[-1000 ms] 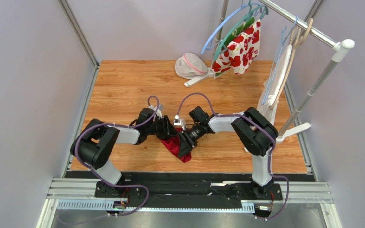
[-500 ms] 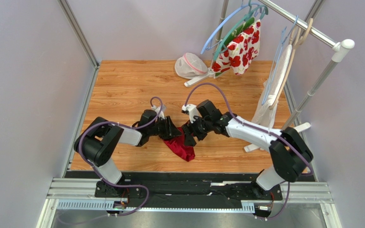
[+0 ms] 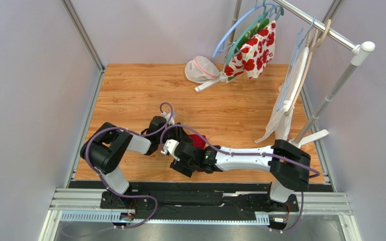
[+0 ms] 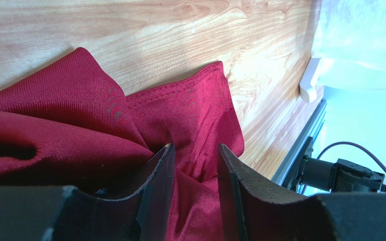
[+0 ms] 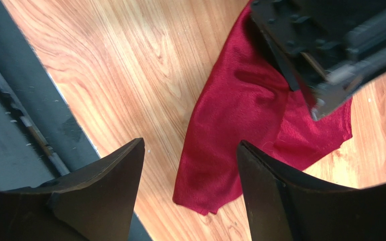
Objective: Fold the napkin, place the utensils inside, and roll it up
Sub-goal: Roll the napkin with the utensil
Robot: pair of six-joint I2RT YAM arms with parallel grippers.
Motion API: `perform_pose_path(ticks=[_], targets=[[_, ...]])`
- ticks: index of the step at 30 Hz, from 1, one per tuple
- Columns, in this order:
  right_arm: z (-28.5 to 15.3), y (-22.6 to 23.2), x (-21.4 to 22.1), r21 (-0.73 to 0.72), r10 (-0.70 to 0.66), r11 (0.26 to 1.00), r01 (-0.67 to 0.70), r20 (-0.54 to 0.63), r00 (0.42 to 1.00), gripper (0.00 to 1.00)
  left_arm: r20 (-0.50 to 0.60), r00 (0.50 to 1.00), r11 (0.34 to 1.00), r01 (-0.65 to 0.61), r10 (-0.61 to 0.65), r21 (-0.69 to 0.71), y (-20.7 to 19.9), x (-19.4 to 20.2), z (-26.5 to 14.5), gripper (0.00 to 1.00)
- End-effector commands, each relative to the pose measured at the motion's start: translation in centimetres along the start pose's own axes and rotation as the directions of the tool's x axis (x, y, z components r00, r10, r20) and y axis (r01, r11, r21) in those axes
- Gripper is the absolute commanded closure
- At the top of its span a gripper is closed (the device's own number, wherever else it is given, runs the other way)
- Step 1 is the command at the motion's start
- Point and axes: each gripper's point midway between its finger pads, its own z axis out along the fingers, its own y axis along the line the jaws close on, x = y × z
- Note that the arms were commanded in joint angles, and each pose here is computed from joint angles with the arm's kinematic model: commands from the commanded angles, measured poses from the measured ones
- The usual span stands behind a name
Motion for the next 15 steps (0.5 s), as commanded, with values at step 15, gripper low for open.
perform_pose_path(ticks=[15], targets=[[3.1,-3.7,2.8,0.198,-0.031,0.979,0.052,-0.11,0.993,0.24,-0.13,0.991,0.993,0.027,-0.042,-0.111,3.4,4.1,-0.3,0.54]])
